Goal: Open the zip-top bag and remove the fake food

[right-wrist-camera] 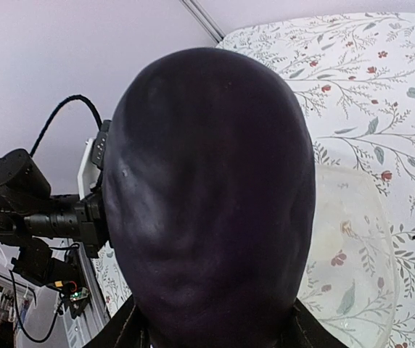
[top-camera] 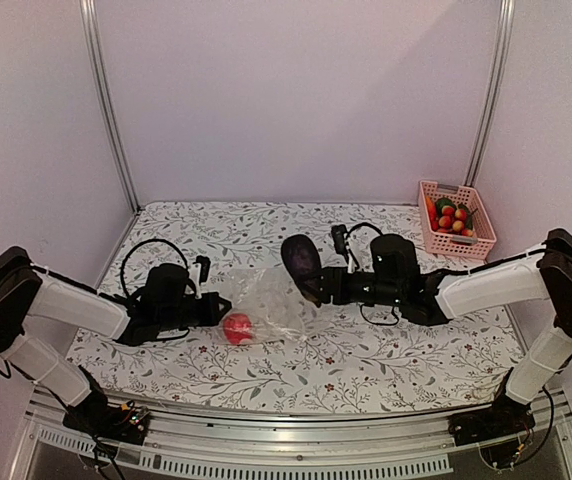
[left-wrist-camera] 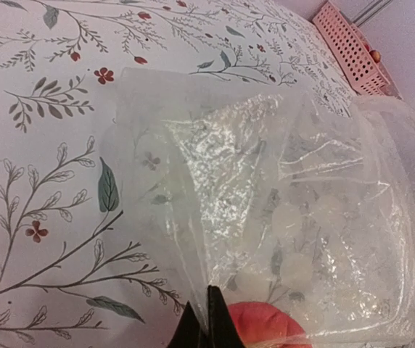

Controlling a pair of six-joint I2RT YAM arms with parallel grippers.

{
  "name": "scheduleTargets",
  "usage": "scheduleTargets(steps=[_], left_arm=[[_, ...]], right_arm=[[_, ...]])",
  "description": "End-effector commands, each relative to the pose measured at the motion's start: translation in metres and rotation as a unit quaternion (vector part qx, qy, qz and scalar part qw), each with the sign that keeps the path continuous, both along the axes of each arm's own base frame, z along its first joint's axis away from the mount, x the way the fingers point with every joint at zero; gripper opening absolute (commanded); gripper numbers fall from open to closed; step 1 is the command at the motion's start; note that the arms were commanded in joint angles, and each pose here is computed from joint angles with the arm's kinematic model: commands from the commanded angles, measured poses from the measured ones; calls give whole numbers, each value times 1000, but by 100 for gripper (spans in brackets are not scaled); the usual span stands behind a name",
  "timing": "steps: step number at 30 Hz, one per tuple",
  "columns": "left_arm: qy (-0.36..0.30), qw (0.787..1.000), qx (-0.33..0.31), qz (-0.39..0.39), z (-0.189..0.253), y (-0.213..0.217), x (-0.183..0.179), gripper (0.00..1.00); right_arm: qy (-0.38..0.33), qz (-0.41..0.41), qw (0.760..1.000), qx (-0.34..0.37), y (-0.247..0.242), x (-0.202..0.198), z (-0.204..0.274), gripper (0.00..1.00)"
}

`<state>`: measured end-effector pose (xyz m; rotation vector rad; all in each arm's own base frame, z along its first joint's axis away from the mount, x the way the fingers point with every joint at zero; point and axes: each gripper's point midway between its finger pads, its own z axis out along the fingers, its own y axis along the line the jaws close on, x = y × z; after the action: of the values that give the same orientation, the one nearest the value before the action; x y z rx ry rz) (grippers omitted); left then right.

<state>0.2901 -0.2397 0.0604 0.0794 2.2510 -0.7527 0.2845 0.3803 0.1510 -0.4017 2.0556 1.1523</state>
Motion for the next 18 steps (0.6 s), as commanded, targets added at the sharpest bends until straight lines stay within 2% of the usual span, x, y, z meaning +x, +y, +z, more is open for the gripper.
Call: scheduleTargets(steps=[1,5,9,14,18], left_arm=[[1,1000,-4,1,-3,2,2,0],[1,1000,-3,2,-2,4,0,0],[-1,1000,-1,7,-1,9,0,0],[-5,1000,-1,10,1,11,2,0],[-4,1000,-4,10,0,11,2,0]], right_arm=[[-38,-22,997,57,4,13,35,26],[-40,-22,997,61,8,19,37,26],[-49,-57,996,45,-25,38,46,26],[-62,-146,987,7,-119,84,57,26],[-69,-241,967,-34,-211,123,61,27]])
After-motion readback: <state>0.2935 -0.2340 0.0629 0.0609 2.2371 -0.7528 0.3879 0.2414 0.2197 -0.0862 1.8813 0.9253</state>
